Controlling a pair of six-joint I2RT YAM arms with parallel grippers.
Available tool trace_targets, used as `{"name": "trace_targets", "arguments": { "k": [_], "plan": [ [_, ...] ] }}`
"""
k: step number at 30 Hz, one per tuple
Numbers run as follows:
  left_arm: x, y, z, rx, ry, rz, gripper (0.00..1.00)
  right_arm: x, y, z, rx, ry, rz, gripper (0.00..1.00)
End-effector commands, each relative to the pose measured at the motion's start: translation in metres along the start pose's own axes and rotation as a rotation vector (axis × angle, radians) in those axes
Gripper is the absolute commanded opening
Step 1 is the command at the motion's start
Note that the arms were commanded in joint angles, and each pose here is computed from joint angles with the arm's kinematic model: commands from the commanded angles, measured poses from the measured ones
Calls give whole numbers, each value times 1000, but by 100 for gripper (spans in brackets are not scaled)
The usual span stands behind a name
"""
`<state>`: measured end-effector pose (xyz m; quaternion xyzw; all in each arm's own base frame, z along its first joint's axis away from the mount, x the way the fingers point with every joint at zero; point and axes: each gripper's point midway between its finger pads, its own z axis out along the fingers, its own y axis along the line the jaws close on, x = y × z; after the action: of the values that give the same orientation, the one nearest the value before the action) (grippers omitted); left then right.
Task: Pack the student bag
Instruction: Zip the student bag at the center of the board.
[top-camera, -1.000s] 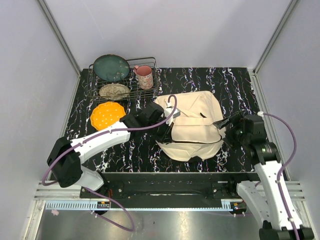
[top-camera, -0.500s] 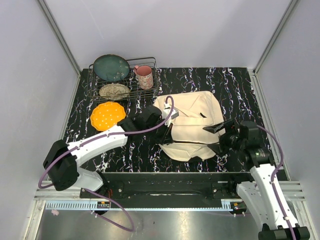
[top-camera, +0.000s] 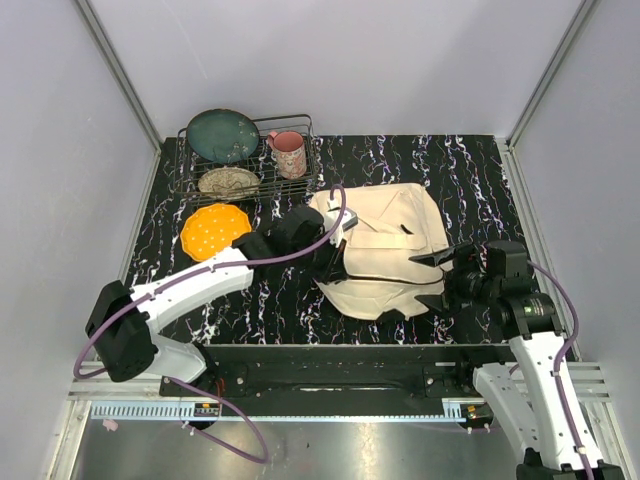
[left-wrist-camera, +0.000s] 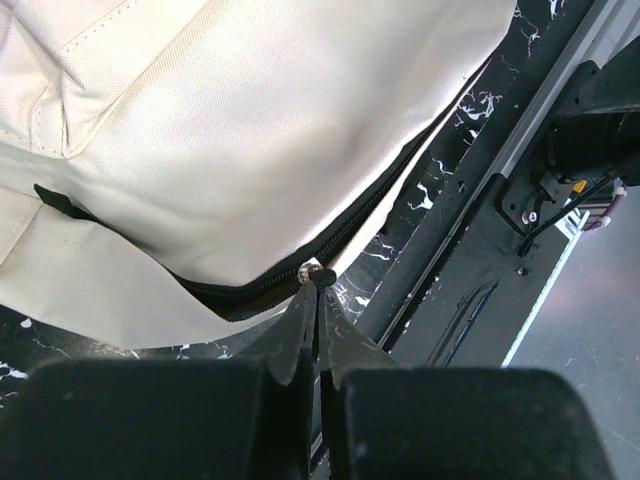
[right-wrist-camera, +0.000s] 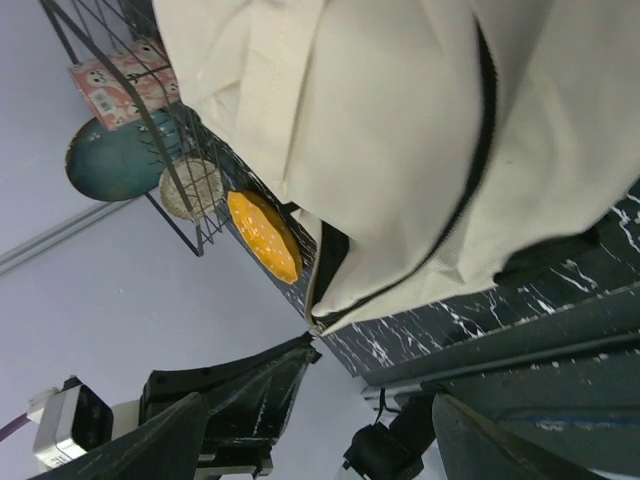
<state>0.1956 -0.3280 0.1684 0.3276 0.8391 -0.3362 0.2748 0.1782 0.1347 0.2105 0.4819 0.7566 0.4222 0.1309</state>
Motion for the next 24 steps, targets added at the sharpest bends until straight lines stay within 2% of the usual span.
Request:
{"name": "trace_targets", "arguments": {
  "k": [1,5,6,11,16,24],
  "plan": [
    [-25,-4,0,-15,-73,14,0,3,-13,-4,27,-2,52,95],
    [-7,-16,23,-13,-87,91,0,-2,-27,4,-52,-26,128,92],
    [-5,-21,26,0,-79,73,0,-2,-32,4,-44,-32,153,90],
    [5,-56,39,53,-67,117,0,-6,-37,-2,-14,-76,115,90],
    [6,-66,36,60,-70,115,0,-7,-42,16,10,-26,118,89],
    [2,-72,30,73,-105,101,0,-8,-42,47,57,-54,90,87]
  ]
}}
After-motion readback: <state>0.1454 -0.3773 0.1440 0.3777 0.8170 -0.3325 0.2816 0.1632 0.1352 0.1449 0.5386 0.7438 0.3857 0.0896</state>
